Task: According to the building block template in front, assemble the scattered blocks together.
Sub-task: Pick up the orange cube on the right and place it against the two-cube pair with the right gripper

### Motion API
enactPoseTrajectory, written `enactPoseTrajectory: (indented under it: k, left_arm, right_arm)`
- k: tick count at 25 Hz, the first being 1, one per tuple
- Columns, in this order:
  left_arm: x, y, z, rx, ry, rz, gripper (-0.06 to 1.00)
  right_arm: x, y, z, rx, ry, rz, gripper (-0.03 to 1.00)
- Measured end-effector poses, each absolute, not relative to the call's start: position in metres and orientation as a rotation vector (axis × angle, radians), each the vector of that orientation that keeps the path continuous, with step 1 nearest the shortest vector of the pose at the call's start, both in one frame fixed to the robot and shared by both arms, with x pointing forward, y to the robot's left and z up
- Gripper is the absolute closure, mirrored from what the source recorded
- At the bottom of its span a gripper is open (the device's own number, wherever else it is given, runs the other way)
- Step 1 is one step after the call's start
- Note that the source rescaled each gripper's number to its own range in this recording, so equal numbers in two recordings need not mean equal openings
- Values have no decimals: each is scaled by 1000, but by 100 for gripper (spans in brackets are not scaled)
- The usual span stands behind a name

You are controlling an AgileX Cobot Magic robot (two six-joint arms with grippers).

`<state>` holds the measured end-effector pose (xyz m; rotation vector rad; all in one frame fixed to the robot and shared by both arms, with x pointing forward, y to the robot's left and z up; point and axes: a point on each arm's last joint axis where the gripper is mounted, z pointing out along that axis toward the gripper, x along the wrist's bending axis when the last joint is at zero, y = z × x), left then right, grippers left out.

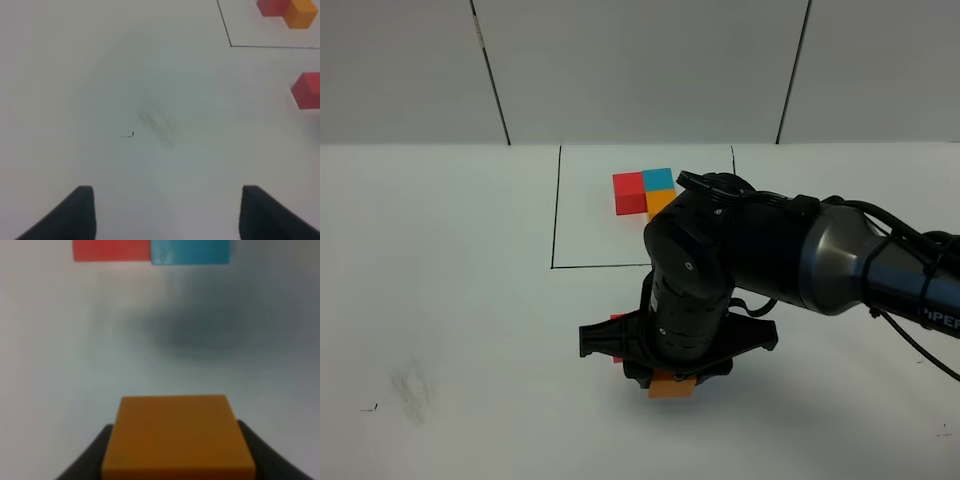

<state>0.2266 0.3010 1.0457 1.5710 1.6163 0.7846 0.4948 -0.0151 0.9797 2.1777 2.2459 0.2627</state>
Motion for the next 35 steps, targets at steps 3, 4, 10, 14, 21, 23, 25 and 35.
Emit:
enactPoseTrajectory:
  k: [3, 4, 10, 14, 21, 23, 25, 35]
  left_arm:
    - [227, 301, 1046, 1571, 1616, 785, -2]
    - [227, 301, 1046, 1571, 1616, 785, -2]
    - [227, 301, 1046, 1571, 1616, 785, -2]
    - [227, 301, 1046, 1571, 1616, 785, -2]
    - [227, 301, 1046, 1571, 1616, 785, -2]
    - [227, 301, 1046, 1571, 1616, 785, -2]
    - [227, 301, 1046, 1571, 1616, 785, -2]
    - [227, 301, 1046, 1571, 1616, 785, -2]
  right_arm:
    - [496, -13, 973, 2190, 2247, 249, 95]
    - [497, -12, 969, 2190, 2248, 239, 95]
    - [499, -9, 953, 2209, 2247, 196, 95]
    - [502, -6, 942, 2206, 2247, 194, 95]
    - [505, -4, 925, 2191, 2250, 169, 95]
    - [507, -4, 923, 2169, 2252, 178, 95]
    - [509, -5, 922, 2160, 2248, 185, 95]
    - [517, -10, 910, 2143, 2232, 150, 95]
